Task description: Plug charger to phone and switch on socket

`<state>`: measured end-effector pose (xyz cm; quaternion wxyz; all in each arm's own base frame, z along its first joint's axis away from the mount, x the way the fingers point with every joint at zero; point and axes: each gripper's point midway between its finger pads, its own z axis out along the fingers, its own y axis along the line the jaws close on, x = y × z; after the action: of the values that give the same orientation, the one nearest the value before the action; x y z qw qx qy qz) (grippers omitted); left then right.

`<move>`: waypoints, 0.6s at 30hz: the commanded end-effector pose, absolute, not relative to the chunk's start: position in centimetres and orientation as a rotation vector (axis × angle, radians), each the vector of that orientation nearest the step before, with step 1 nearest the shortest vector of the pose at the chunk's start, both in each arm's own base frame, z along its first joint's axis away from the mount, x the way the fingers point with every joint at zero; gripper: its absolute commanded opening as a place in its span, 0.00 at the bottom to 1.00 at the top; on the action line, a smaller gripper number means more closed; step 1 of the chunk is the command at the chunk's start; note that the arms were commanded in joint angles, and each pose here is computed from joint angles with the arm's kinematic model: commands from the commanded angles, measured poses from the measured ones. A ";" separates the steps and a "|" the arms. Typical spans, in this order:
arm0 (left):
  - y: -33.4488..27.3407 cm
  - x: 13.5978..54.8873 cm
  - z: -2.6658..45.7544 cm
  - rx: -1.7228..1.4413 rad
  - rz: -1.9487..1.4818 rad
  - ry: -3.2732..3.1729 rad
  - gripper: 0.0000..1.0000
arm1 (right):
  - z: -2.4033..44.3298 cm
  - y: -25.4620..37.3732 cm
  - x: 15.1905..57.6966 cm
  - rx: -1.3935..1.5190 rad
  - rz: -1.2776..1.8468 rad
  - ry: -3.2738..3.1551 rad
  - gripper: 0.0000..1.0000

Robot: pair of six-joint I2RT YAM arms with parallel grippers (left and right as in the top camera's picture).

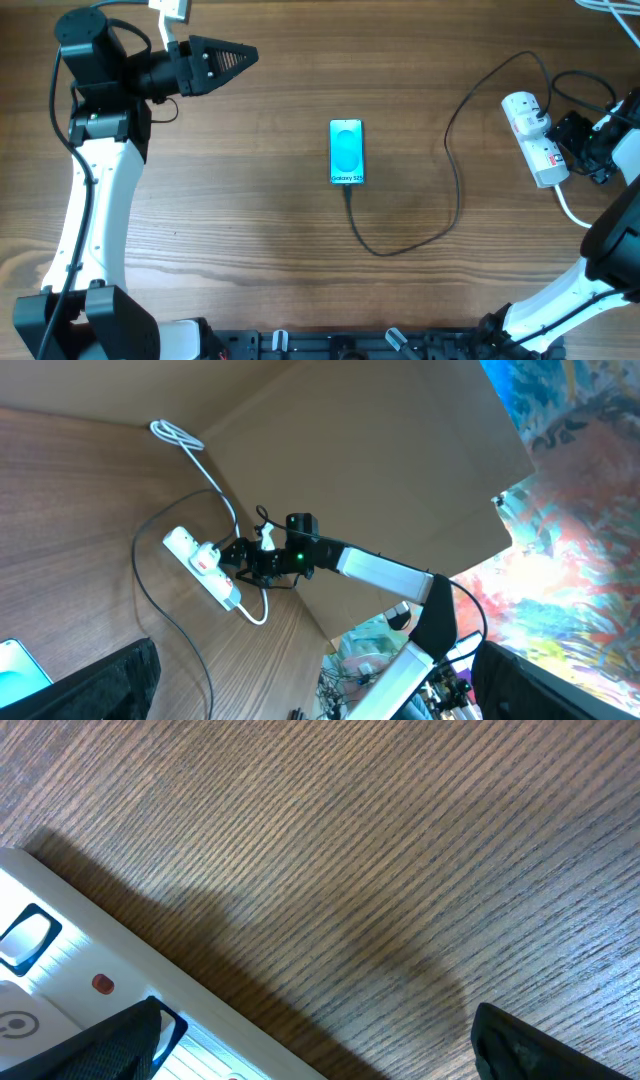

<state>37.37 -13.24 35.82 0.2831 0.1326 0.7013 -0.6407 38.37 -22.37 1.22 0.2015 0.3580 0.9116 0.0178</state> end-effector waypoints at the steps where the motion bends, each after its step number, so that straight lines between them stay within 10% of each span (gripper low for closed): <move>1: -13.1 37.3 35.9 0.369 -1.702 1.868 1.00 | -0.4 -21.1 37.6 0.970 0.083 2.612 1.00; 18: -13.1 37.3 35.9 0.369 -1.702 1.868 1.00 | -0.9 -19.8 36.4 0.910 0.129 2.697 0.99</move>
<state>37.37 -13.24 35.82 0.2831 0.1326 0.7013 -0.6407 37.95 -21.01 1.10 0.1862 0.3344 0.9226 0.0485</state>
